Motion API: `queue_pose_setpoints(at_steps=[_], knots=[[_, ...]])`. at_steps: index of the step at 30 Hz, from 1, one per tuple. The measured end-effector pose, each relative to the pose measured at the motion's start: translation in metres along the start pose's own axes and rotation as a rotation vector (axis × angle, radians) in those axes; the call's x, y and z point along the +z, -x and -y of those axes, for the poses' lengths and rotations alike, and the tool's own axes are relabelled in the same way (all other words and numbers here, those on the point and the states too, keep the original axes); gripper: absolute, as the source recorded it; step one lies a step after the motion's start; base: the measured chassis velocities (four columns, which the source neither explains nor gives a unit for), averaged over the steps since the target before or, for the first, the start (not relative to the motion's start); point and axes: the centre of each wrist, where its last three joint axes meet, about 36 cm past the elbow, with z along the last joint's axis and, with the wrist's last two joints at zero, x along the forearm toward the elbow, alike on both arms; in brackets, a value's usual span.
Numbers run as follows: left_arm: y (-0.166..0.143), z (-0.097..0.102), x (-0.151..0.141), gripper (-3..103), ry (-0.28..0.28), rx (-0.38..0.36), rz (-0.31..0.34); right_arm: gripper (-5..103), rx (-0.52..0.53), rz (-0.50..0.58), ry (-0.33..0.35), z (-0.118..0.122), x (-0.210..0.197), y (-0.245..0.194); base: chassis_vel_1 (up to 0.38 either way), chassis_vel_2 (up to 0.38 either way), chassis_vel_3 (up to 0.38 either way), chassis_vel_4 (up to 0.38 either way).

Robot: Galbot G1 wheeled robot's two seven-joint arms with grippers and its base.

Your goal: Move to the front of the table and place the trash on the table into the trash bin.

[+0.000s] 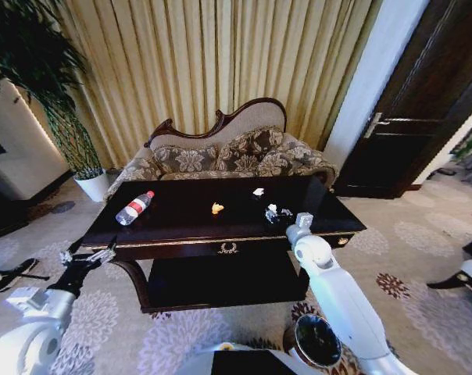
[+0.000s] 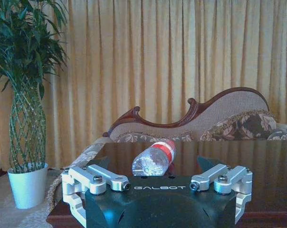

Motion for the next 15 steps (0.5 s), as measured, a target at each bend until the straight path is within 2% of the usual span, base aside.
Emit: queue_pose_setpoints(at_steps=[2, 3, 6, 7, 8, 15], knots=[[0.001, 0.000, -0.001, 100, 0.002, 0.002, 0.001, 26, 0.005, 0.002, -0.003, 0.003, 0.000, -0.002, 0.000, 0.000, 0.000, 0.000], [0.001, 0.000, -0.001, 100, 0.002, 0.002, 0.001, 26, 0.005, 0.002, -0.003, 0.003, 0.000, -0.002, 0.000, 0.000, 0.000, 0.000], [0.002, -0.001, -0.001, 100, 0.005, 0.004, 0.001, 10, 0.010, -0.001, -0.003, 0.005, 0.001, -0.005, 0.000, 0.000, 0.000, 0.000], [0.002, -0.001, -0.001, 100, 0.005, 0.004, 0.001, 10, 0.010, -0.001, -0.003, 0.005, 0.001, -0.005, 0.000, 0.000, 0.000, 0.000], [0.002, -0.002, -0.001, 100, 0.006, 0.004, 0.002, 4, 0.011, -0.001, -0.002, 0.005, 0.003, -0.006, 0.000, 0.000, 0.000, 0.000], [0.003, -0.002, -0.001, 100, 0.006, 0.005, 0.002, 0, 0.011, 0.026, 0.003, 0.005, -0.001, -0.014, 0.000, 0.000, 0.000, 0.000]])
